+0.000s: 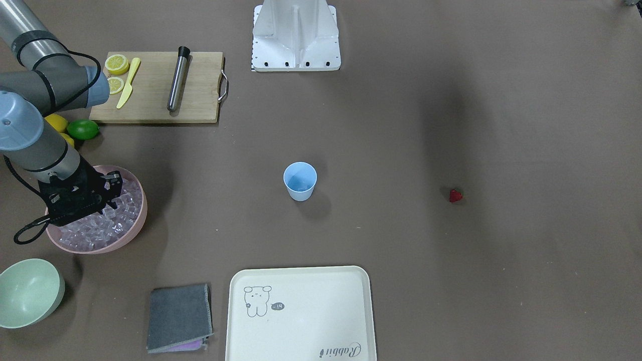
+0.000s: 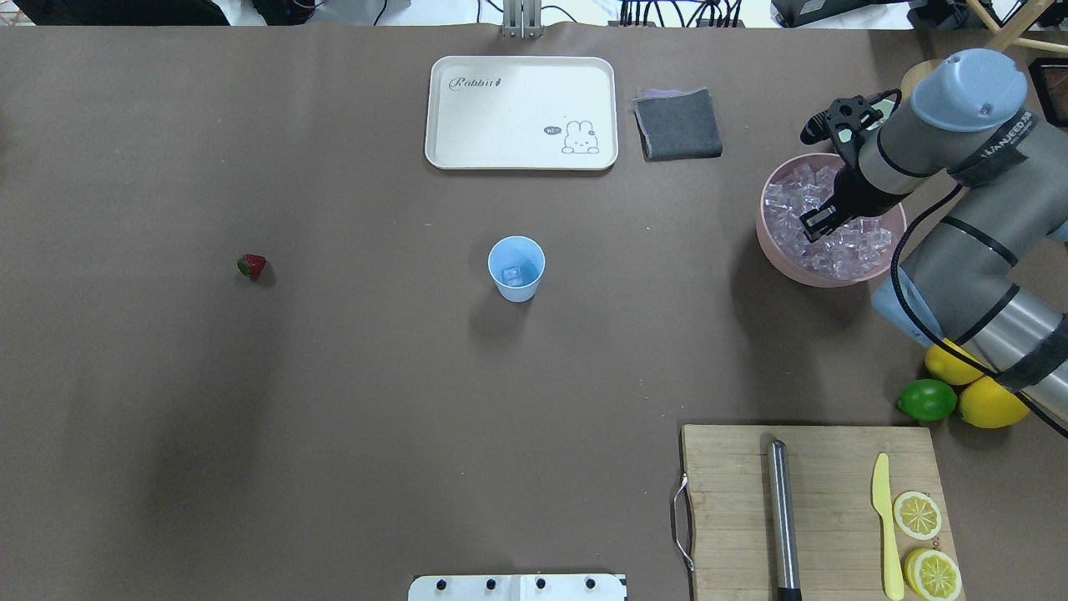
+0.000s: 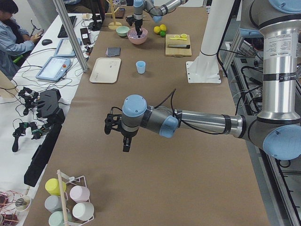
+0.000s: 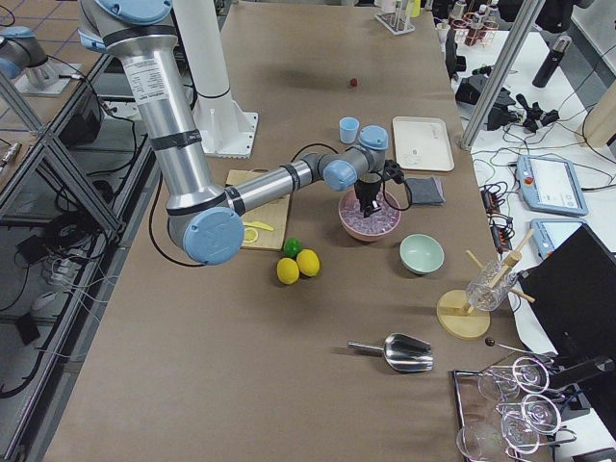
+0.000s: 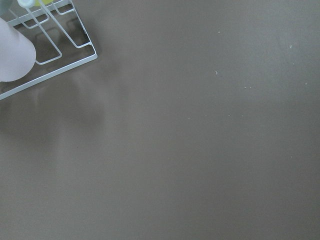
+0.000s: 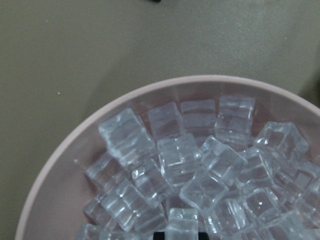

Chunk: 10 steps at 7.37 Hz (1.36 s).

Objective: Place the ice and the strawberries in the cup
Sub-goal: 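Lift the ice cube and carry it over the light-blue cup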

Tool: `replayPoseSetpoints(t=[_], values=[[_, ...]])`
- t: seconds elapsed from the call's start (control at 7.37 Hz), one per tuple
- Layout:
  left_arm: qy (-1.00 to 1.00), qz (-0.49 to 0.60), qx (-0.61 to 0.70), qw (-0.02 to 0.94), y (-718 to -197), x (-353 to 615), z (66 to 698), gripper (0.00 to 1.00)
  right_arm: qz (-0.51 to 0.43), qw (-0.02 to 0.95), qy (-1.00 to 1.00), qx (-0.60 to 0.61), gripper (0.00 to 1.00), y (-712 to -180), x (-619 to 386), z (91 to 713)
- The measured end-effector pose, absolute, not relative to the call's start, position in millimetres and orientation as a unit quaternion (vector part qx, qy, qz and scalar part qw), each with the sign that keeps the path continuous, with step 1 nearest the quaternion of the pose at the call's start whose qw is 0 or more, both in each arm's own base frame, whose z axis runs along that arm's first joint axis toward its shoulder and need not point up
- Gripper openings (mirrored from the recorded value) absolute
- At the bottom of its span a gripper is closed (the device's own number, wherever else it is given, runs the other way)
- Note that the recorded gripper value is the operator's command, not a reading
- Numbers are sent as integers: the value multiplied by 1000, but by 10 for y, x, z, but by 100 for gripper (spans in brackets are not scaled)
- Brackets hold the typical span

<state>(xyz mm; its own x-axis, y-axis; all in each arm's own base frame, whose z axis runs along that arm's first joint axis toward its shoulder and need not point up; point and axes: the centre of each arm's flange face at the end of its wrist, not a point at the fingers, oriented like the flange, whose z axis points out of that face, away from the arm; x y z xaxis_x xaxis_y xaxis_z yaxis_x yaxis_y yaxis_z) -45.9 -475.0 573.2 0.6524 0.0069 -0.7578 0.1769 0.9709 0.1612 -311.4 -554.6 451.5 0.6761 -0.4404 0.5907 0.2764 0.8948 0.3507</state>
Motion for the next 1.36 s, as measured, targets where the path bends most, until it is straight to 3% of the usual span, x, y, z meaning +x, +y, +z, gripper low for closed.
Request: replayPoseSetpoints(t=[0.54, 0.95, 1.36], values=[[416, -48, 113, 901, -4755, -456, 5715, 98, -174, 901, -377, 123, 0, -5802, -2794, 3931], [416, -48, 113, 901, -4754, -455, 5713, 98, -132, 905, -392, 98, 0, -5975, -2940, 2739], [416, -48, 112, 901, -4756, -451, 5729, 98, -75, 906, -408, 87, 0, -5606, -4004, 1675]])
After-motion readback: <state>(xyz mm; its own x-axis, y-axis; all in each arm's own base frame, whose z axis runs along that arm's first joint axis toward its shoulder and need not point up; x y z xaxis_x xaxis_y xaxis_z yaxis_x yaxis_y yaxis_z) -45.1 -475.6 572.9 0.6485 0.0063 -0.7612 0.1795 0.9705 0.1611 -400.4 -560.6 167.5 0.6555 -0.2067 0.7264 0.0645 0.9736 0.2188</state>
